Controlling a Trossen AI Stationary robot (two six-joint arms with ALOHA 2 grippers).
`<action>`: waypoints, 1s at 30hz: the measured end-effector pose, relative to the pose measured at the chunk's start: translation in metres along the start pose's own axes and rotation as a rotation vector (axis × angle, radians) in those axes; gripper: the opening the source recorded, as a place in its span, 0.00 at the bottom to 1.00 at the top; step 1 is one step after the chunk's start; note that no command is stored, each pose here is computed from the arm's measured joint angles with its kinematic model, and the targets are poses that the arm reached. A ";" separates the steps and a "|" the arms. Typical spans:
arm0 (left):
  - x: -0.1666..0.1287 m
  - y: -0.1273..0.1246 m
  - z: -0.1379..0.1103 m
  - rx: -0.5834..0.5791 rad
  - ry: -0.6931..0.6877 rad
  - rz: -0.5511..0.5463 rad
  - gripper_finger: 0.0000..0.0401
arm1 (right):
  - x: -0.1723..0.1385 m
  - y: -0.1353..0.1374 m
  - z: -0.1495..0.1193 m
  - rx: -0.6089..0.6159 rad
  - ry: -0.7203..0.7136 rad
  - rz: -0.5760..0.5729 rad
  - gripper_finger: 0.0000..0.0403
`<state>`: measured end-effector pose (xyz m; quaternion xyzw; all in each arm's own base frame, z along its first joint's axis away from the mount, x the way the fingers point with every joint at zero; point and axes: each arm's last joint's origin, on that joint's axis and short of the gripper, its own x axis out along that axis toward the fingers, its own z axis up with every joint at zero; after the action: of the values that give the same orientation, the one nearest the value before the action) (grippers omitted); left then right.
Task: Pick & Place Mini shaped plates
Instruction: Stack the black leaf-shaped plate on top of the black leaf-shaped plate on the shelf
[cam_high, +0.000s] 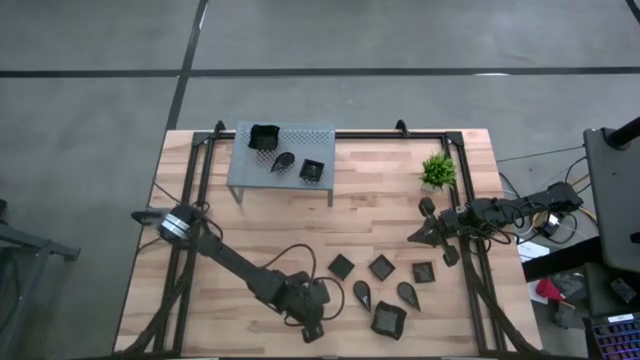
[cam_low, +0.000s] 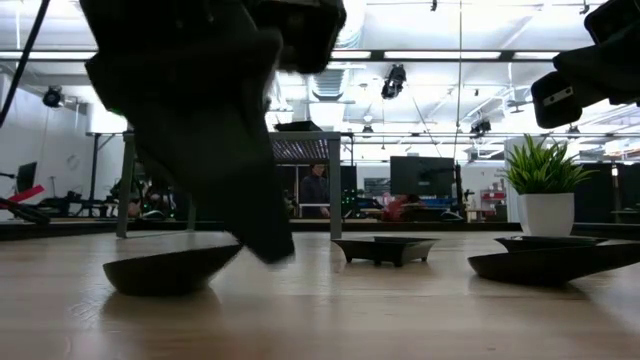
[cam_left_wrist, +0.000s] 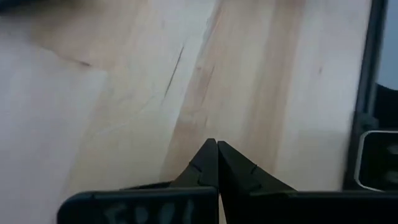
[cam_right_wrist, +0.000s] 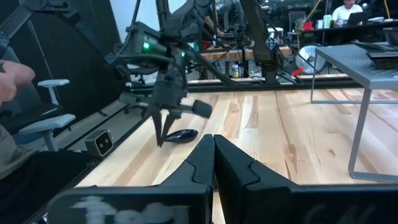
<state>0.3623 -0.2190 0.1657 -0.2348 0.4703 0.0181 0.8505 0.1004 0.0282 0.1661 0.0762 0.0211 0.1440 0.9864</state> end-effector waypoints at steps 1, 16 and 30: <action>0.002 -0.001 0.000 -0.003 0.005 -0.018 0.00 | 0.000 0.000 0.000 0.000 0.000 0.001 0.02; 0.000 0.004 -0.014 -0.090 0.222 0.002 0.00 | 0.000 0.000 0.000 0.000 0.000 0.001 0.02; -0.023 0.000 -0.016 -0.072 0.269 0.005 0.00 | 0.000 0.000 0.000 0.000 0.000 0.000 0.02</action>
<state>0.3370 -0.2207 0.1773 -0.2644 0.5795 0.0054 0.7709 0.1004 0.0283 0.1661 0.0762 0.0213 0.1442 0.9864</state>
